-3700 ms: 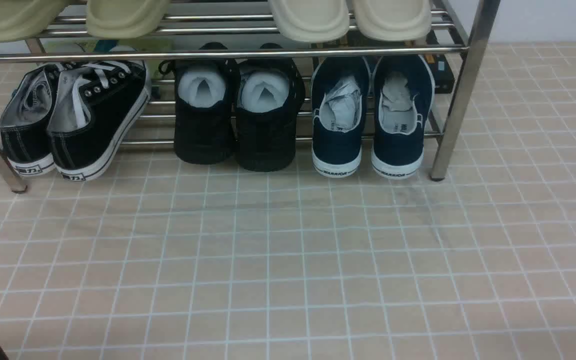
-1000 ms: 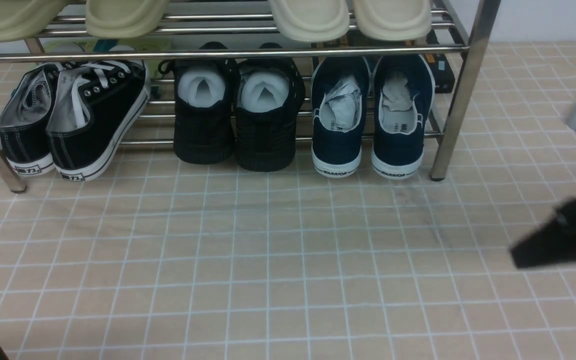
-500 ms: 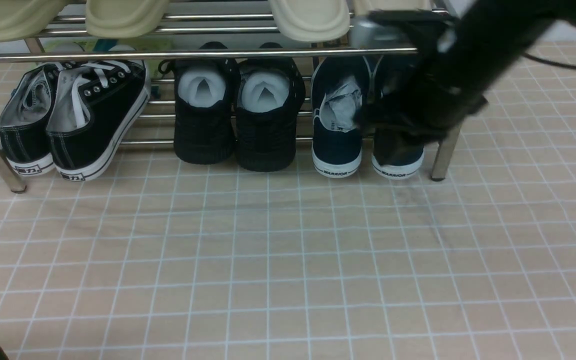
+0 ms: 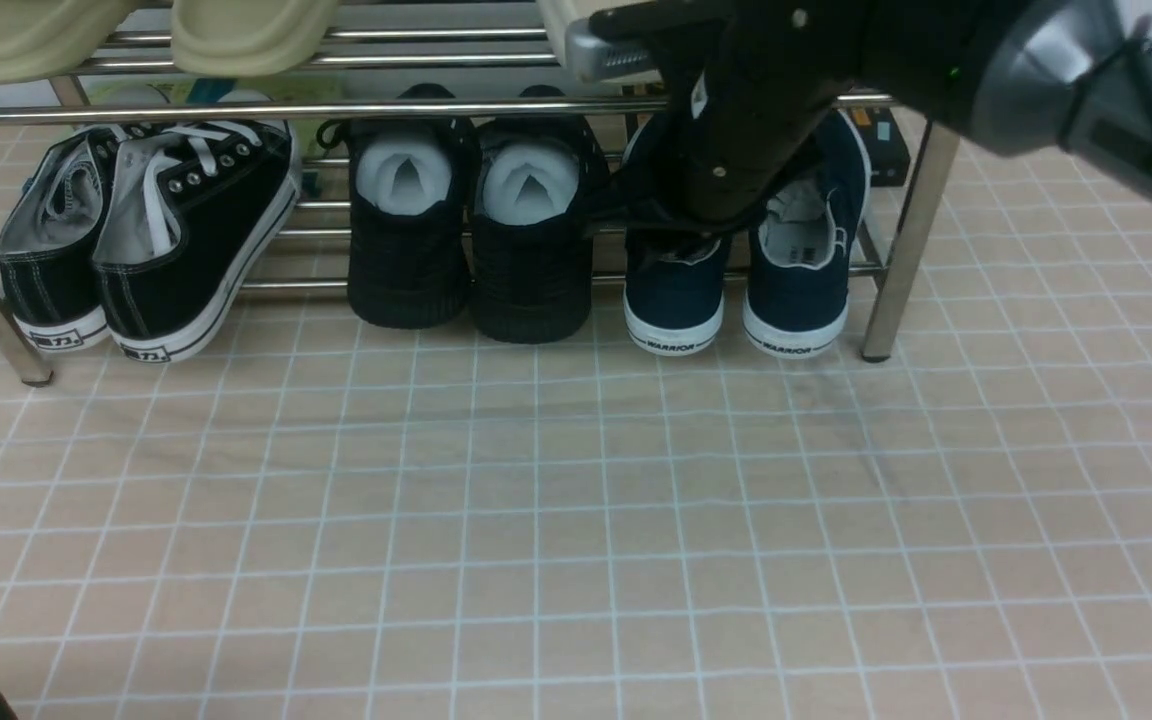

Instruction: Take the shoes off the shelf from the light coffee tablecloth by hand.

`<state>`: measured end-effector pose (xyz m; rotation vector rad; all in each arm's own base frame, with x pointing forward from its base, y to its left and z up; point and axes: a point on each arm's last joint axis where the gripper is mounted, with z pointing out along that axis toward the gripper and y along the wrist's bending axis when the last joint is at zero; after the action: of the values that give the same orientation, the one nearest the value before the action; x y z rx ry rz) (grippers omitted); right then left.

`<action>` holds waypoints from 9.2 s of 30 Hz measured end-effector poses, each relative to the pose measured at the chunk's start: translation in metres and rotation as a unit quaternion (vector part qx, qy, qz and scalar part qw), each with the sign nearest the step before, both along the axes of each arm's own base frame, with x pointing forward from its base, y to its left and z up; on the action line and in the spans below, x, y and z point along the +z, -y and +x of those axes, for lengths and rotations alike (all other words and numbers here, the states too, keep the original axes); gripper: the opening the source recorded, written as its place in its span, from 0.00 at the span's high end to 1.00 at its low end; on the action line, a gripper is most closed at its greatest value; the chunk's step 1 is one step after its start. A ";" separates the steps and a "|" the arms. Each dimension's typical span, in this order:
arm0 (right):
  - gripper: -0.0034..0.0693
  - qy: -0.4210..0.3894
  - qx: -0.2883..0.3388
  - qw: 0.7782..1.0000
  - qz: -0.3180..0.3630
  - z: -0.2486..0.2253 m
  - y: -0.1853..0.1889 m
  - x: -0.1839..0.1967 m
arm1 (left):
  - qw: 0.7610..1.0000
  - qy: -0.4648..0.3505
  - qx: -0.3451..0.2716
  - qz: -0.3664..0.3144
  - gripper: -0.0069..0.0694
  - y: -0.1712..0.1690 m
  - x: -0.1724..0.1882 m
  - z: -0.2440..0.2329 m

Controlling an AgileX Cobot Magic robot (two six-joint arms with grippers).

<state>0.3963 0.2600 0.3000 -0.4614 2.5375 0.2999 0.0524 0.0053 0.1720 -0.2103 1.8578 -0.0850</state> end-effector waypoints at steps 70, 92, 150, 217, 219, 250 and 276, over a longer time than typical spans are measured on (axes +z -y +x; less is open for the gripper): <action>0.89 -0.039 0.148 0.985 0.084 -0.190 0.090 0.125 | 1.000 0.000 0.000 0.000 0.60 0.000 0.000 0.000; 0.89 -0.107 0.099 0.989 -0.013 -0.156 0.006 0.017 | 1.000 0.000 0.000 0.000 0.60 0.000 0.000 0.000; 0.84 -0.033 0.092 0.986 -0.138 -0.111 -0.003 0.032 | 1.000 0.000 0.000 0.000 0.60 0.000 0.000 0.000; 0.92 -0.052 -0.006 0.992 -0.114 -0.058 0.047 0.009 | 1.000 0.000 0.000 0.000 0.60 0.000 0.000 0.000; 0.92 -0.071 0.011 0.991 -0.116 -0.079 0.046 0.024 | 1.000 0.000 0.000 0.000 0.60 0.000 0.000 0.000; 0.91 -0.080 -0.010 0.993 -0.083 -0.119 0.041 -0.059 | 1.000 0.000 0.000 0.000 0.60 0.000 0.000 0.000; 0.98 0.001 0.056 0.998 0.005 -0.221 0.114 0.070 | 1.000 0.000 0.000 0.000 0.60 0.000 0.000 0.000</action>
<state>0.1750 0.1462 0.3701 -0.6012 2.5120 0.3545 0.0524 0.0053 0.1719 -0.2105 1.8586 -0.0848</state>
